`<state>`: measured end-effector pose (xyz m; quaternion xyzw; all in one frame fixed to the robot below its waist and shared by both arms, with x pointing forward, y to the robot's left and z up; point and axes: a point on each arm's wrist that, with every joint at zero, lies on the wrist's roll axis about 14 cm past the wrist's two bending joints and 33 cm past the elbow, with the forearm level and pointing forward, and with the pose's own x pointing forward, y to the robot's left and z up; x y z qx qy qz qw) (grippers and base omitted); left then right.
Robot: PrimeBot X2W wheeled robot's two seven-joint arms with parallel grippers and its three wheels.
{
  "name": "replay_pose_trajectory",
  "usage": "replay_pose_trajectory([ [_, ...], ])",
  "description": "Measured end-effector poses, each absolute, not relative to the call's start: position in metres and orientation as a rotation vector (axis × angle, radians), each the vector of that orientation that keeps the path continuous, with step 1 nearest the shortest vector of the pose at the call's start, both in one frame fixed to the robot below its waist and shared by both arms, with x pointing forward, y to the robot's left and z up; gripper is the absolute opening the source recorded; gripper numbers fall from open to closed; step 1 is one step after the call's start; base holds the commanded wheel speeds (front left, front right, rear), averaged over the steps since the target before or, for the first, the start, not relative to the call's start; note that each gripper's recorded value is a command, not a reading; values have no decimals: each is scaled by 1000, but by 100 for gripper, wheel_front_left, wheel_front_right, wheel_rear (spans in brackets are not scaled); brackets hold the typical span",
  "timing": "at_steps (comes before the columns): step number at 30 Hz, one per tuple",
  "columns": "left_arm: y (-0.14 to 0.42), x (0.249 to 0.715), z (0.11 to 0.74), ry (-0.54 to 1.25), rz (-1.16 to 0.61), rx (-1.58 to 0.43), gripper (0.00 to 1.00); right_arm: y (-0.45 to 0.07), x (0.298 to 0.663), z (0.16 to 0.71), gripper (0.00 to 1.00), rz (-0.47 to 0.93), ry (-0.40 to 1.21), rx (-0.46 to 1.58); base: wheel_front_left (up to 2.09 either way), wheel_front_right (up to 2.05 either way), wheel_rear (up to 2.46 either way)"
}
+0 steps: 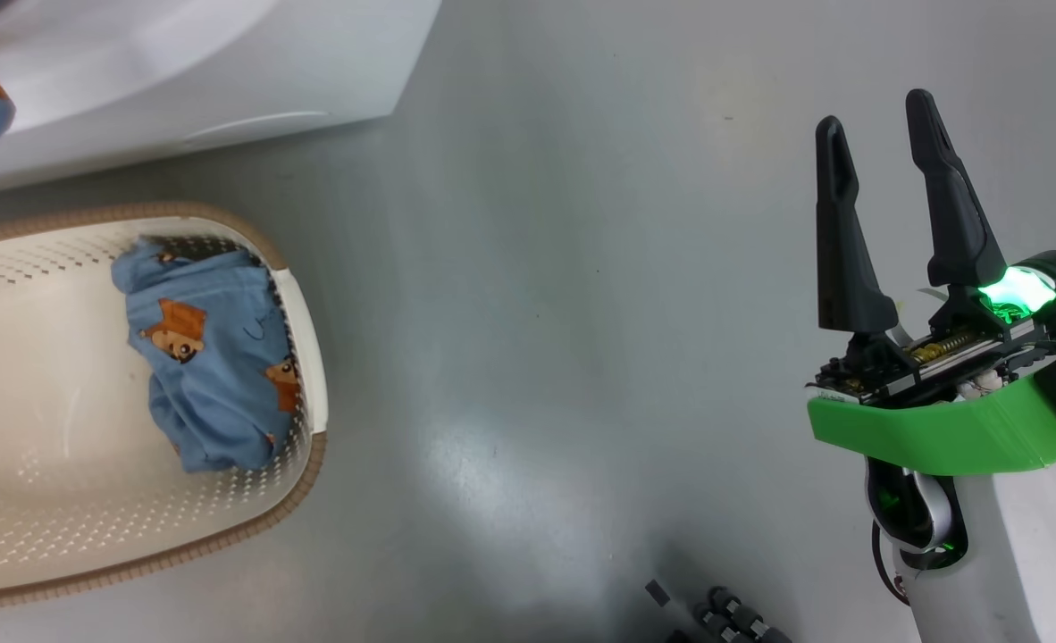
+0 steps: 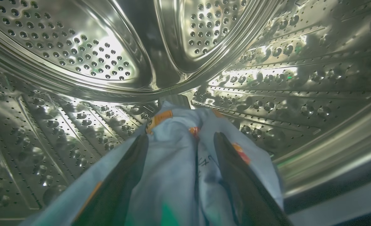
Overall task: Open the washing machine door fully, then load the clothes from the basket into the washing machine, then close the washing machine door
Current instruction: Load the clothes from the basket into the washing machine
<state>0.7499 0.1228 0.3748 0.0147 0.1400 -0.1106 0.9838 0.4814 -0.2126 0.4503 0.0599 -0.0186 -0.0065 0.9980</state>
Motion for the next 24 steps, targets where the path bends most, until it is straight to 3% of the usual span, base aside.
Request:
replay_pose_trajectory([
  [14,120,749,448,36,-201,-111,100,-208,479,470,100,0,-81,124,0,0,0],
  [24,132,713,462,-65,-157,-171,100,-206,475,481,100,4,-106,114,0,0,0],
])
